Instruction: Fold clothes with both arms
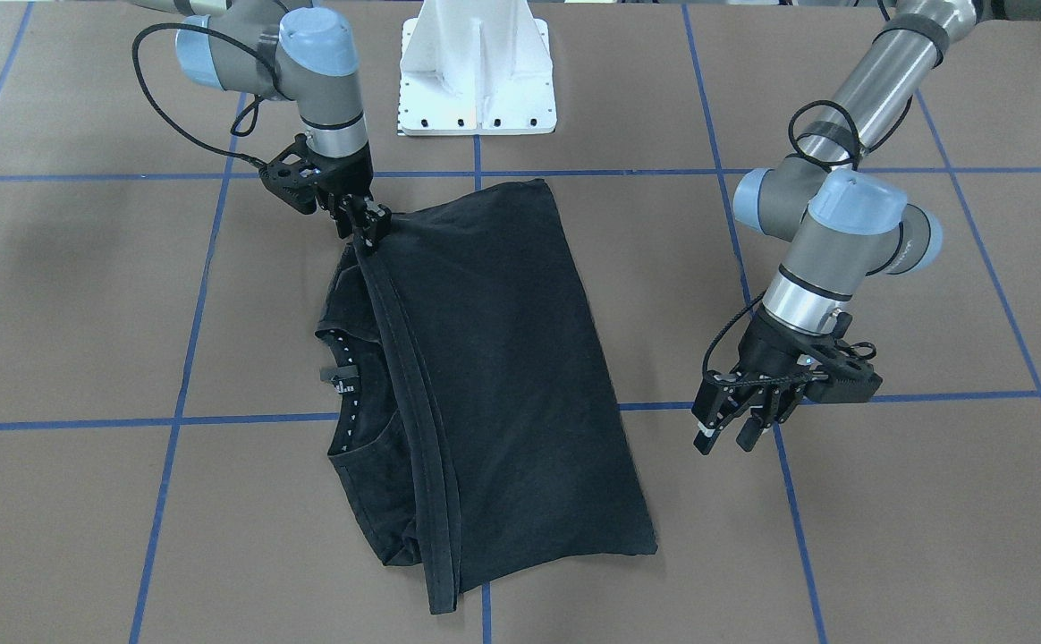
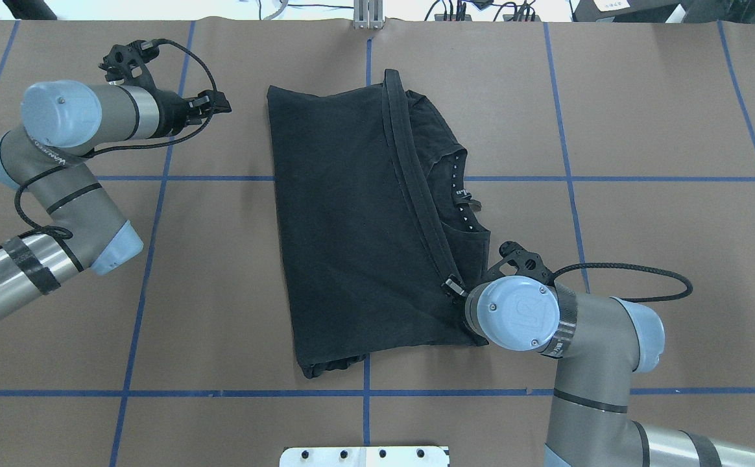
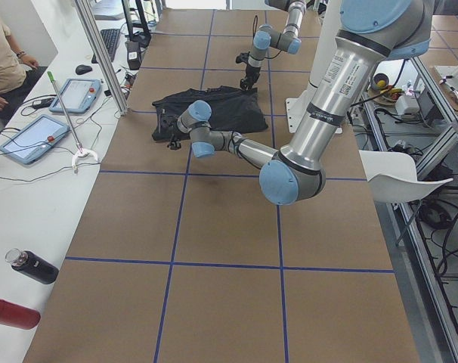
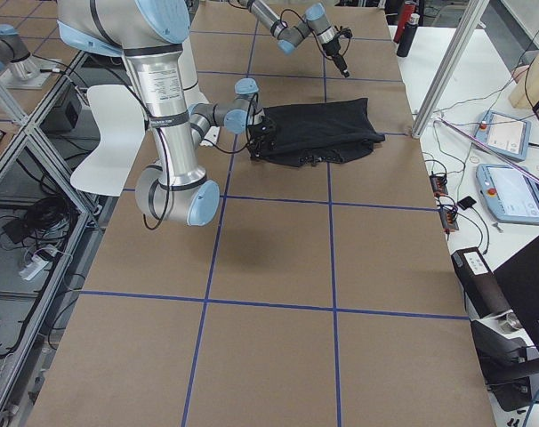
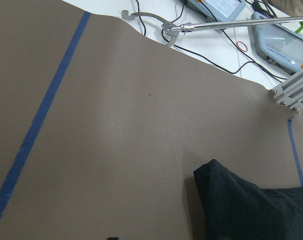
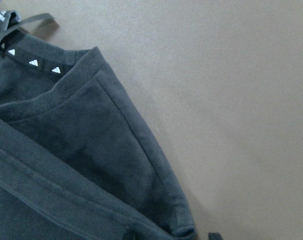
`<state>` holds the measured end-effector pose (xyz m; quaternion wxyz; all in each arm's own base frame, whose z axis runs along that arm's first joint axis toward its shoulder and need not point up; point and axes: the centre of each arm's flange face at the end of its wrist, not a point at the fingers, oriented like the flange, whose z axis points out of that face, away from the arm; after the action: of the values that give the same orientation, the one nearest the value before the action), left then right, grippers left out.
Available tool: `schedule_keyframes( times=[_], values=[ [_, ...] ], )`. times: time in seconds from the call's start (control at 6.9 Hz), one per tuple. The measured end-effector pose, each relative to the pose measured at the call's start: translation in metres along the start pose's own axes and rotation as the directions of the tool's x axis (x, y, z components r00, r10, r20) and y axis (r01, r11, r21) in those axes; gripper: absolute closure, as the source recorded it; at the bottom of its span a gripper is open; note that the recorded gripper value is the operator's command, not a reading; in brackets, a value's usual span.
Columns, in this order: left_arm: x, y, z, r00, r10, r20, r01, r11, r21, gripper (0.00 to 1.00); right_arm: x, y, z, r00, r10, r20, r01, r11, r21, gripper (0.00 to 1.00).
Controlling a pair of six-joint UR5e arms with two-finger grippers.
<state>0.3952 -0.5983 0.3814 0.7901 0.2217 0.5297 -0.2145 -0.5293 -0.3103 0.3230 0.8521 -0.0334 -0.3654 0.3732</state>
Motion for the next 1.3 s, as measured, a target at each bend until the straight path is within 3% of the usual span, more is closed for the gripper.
schedule_keyframes(
  times=[0.43, 0.87, 1.16, 1.3],
  values=[
    [-0.0001, 0.0, 0.0001, 1.0, -0.001, 0.0, 0.001, 1.0, 0.0, 0.28, 0.0012, 0.0004, 0.0038, 1.0, -0.003, -0.008, 0.003, 1.0, 0.003, 0.22],
    [-0.0005, 0.0, 0.0003, 1.0, -0.001, 0.001, 0.001, 1.0, 0.0, 0.28, 0.0026, 0.0033, 0.0046, 1.0, -0.005, -0.016, 0.005, 1.0, 0.004, 0.23],
    [-0.0003, 0.0, 0.0002, 1.0, -0.001, 0.0, 0.001, 1.0, 0.0, 0.28, 0.0065, 0.006, 0.0088, 1.0, -0.01, -0.027, 0.01, 1.0, 0.006, 0.37],
    [-0.0002, 0.0, 0.0001, 1.0, 0.0, 0.0, 0.0, 1.0, 0.0, 0.28, 0.0066, 0.0071, 0.0092, 1.0, -0.012, -0.028, 0.012, 1.0, 0.005, 0.82]
  ],
)
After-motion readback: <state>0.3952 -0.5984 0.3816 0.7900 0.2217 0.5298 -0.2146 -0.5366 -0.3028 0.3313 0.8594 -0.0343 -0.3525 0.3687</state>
